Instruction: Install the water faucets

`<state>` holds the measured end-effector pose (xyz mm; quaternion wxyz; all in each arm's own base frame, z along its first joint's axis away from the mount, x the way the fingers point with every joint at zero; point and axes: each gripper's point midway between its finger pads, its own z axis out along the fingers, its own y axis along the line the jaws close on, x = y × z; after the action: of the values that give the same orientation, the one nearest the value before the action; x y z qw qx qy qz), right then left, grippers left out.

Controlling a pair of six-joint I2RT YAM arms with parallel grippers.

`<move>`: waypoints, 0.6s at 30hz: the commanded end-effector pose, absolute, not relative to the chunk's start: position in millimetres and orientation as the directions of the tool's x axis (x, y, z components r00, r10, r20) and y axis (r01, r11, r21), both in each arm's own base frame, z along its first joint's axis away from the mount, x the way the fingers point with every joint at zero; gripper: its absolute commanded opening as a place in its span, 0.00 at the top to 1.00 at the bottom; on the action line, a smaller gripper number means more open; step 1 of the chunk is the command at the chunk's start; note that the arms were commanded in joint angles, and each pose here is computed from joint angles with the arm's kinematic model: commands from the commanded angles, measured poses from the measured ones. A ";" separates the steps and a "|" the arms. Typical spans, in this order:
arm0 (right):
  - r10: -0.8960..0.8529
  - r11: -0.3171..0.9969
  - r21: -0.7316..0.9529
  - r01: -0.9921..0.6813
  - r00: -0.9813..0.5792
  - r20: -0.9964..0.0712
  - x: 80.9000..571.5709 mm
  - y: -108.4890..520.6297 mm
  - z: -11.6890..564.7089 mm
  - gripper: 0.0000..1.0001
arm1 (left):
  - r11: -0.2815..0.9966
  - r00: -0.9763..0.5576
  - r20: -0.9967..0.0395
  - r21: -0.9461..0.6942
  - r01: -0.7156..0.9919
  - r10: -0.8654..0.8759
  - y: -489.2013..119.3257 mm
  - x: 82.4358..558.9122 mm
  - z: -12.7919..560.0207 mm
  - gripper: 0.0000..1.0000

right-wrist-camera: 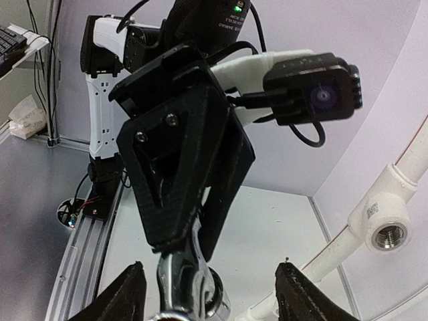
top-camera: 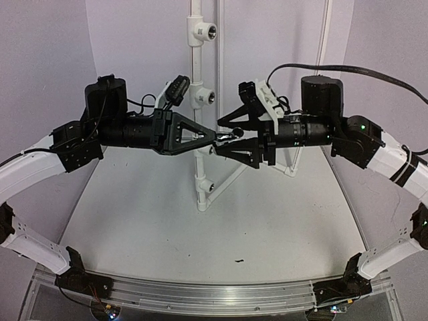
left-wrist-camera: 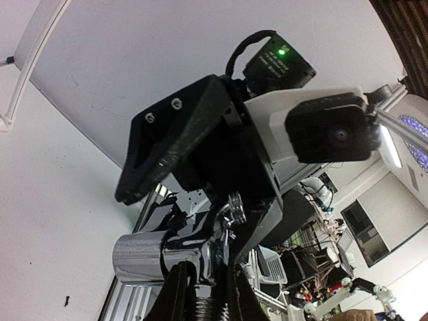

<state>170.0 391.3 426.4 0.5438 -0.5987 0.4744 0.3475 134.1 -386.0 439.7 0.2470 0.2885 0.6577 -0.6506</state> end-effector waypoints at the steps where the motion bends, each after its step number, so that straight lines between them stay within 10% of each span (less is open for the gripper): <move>1: -0.124 0.068 -0.310 -0.948 0.300 -0.946 163.5 381.5 456.5 0.33 | -0.112 -0.598 -0.802 -0.595 0.796 0.005 -370.7 116.7 475.4 1.00; 8: -0.109 0.008 -0.307 -0.952 0.304 -0.946 158.6 390.3 463.8 0.59 | -0.127 -0.602 -0.798 -0.599 0.790 0.021 -376.7 117.1 476.6 1.00; 18: -0.094 -0.042 -0.294 -0.955 0.297 -0.950 155.5 399.3 463.7 0.64 | -0.144 -0.581 -0.814 -0.575 0.806 0.002 -376.3 116.4 484.9 1.00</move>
<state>157.4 395.9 445.2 0.5248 -0.6041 0.4584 0.3867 125.9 -381.4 447.2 0.2649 0.3218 0.6348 -0.6506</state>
